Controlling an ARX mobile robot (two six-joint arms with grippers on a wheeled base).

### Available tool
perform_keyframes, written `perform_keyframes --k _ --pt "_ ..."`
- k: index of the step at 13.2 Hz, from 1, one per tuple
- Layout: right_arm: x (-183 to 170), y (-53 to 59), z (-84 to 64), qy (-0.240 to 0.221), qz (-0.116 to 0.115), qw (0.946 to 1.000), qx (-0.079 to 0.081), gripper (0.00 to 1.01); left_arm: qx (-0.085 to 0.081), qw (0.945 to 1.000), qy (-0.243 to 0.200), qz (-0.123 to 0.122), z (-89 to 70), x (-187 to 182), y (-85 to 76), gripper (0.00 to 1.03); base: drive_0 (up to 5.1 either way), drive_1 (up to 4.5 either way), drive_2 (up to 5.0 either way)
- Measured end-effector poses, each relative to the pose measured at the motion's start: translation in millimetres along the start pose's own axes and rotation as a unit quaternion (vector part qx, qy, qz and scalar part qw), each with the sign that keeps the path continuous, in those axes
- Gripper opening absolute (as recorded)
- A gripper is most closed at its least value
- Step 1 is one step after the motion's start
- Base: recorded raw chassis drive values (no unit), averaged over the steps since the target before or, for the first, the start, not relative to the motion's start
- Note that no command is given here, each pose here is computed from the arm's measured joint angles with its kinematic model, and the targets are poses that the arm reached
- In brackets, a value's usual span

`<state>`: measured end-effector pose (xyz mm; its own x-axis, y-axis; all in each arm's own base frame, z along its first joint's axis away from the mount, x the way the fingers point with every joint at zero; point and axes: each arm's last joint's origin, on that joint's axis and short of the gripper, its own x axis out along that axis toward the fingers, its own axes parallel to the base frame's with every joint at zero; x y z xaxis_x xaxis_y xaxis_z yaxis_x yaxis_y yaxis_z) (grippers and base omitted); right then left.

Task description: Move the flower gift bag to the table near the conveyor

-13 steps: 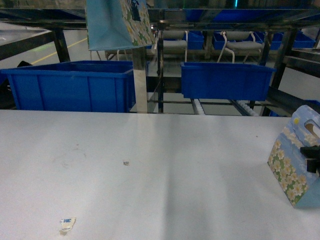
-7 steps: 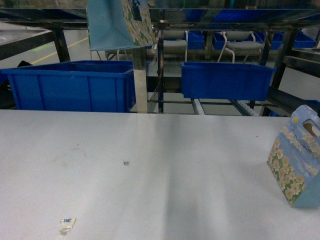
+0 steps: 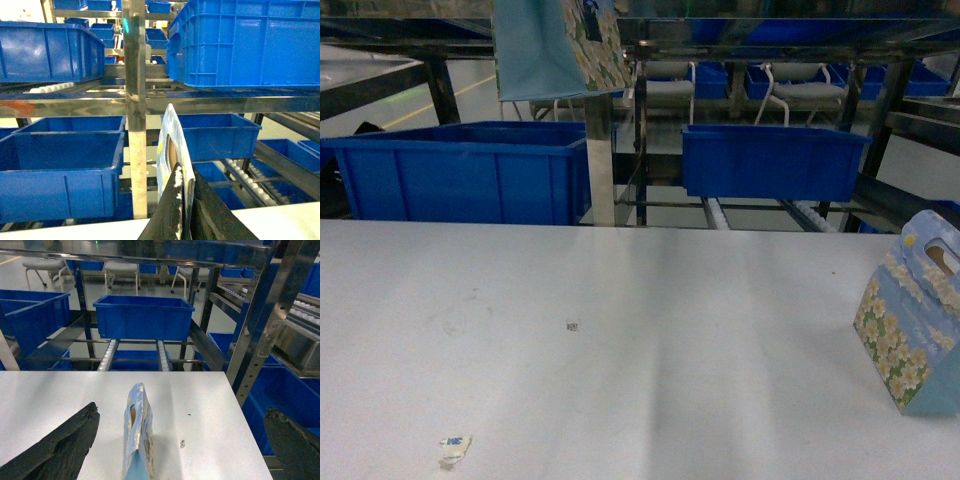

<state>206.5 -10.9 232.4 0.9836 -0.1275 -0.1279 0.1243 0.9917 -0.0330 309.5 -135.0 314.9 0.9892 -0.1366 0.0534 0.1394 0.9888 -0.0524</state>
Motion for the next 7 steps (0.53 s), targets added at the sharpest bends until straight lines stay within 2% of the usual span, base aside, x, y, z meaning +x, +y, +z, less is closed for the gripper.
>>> perform_keyframes --k 2,4,6,7 --pt "-37 -2.0 13.7 -0.018 -0.005 0.9998 0.002 0.98 0.000 1.0000 0.000 0.000 0.0 0 0.0 0.02 0.0 0.00 0.0" --pt "-66 -12.1 20.8 -0.018 -0.020 0.9996 -0.002 0.98 0.000 1.0000 0.000 0.000 0.0 0 0.0 0.02 0.0 0.00 0.0" --pt "-67 -12.4 22.5 -0.014 -0.016 0.9998 -0.008 0.98 0.000 1.0000 0.000 0.000 0.1 0 -0.1 0.02 0.0 0.00 0.0" --pt "-67 -12.4 21.8 -0.010 -0.016 0.9998 -0.008 0.98 -0.005 0.9998 -0.015 0.008 0.6 1 0.6 0.02 0.0 0.00 0.0"
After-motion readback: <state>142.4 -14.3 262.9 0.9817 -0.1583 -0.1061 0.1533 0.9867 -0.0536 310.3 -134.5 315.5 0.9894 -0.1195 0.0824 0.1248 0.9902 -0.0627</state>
